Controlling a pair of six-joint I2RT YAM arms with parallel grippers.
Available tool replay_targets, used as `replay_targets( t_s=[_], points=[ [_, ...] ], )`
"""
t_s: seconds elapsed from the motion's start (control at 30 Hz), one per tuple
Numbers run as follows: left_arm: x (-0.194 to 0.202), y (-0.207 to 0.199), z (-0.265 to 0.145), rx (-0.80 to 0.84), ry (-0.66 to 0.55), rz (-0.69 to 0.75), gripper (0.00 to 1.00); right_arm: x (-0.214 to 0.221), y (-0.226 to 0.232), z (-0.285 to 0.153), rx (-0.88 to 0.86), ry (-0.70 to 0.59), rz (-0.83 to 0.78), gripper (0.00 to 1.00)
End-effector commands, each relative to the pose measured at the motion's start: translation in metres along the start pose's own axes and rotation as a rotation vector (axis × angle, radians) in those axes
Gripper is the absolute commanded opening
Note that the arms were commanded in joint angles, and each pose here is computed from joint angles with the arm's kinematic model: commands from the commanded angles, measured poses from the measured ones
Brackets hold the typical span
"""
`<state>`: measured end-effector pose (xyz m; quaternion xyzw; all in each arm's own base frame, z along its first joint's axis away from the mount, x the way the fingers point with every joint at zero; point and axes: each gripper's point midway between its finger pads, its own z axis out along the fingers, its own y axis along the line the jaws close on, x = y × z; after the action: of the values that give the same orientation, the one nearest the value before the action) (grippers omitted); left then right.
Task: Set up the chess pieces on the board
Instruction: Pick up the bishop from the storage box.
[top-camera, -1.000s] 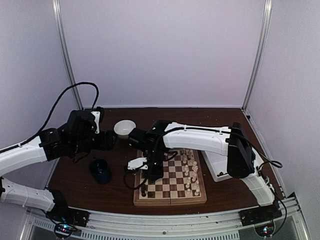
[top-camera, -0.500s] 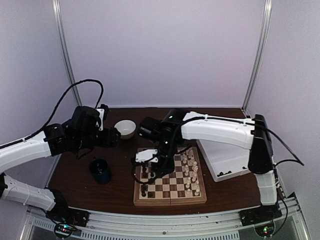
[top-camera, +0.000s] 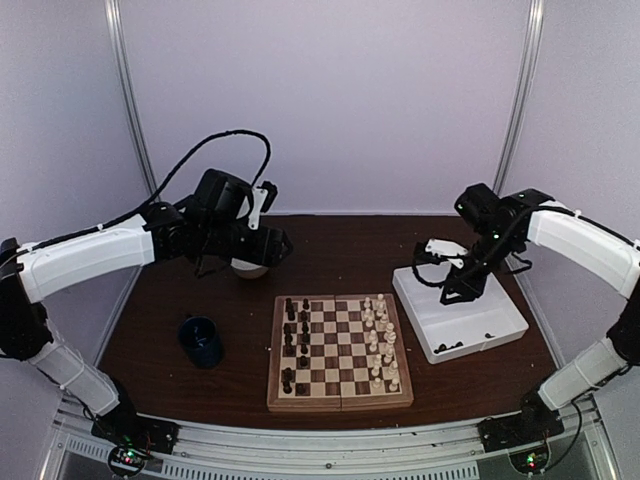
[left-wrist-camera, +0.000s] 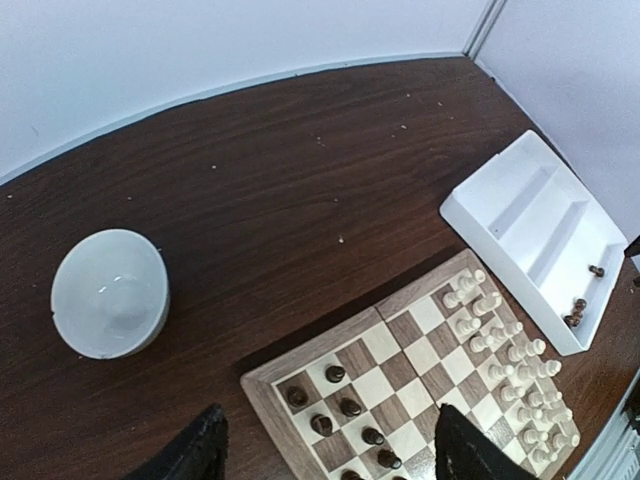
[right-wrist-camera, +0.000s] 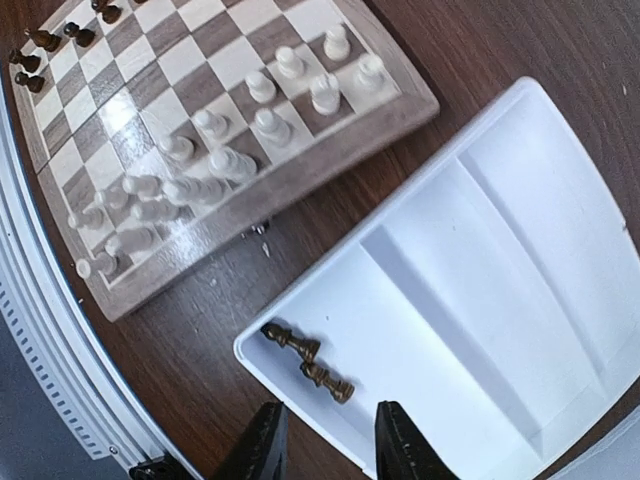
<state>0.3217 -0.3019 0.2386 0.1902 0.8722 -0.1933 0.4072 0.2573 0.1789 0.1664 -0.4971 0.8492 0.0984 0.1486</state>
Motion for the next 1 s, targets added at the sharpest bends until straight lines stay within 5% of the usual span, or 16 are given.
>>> replay_targets(
  t_s=[0.0, 0.37, 0.63, 0.97],
  points=[
    [-0.006, -0.019, 0.013, 0.093, 0.043, 0.006, 0.70, 0.039, -0.013, -0.005, -0.019, -0.053, 0.068, 0.34],
    [-0.012, -0.064, 0.056, 0.207, 0.123, -0.011, 0.64, 0.107, -0.059, 0.043, 0.078, 0.114, 0.163, 0.31],
    [-0.019, -0.070, 0.058, 0.210, 0.112, 0.015, 0.64, 0.130, -0.022, 0.071, -0.168, 0.251, 0.029, 0.46],
    [-0.015, -0.062, 0.058, 0.178, 0.107, 0.041, 0.64, 0.122, 0.009, 0.100, -0.362, 0.322, -0.134, 0.43]
  ],
)
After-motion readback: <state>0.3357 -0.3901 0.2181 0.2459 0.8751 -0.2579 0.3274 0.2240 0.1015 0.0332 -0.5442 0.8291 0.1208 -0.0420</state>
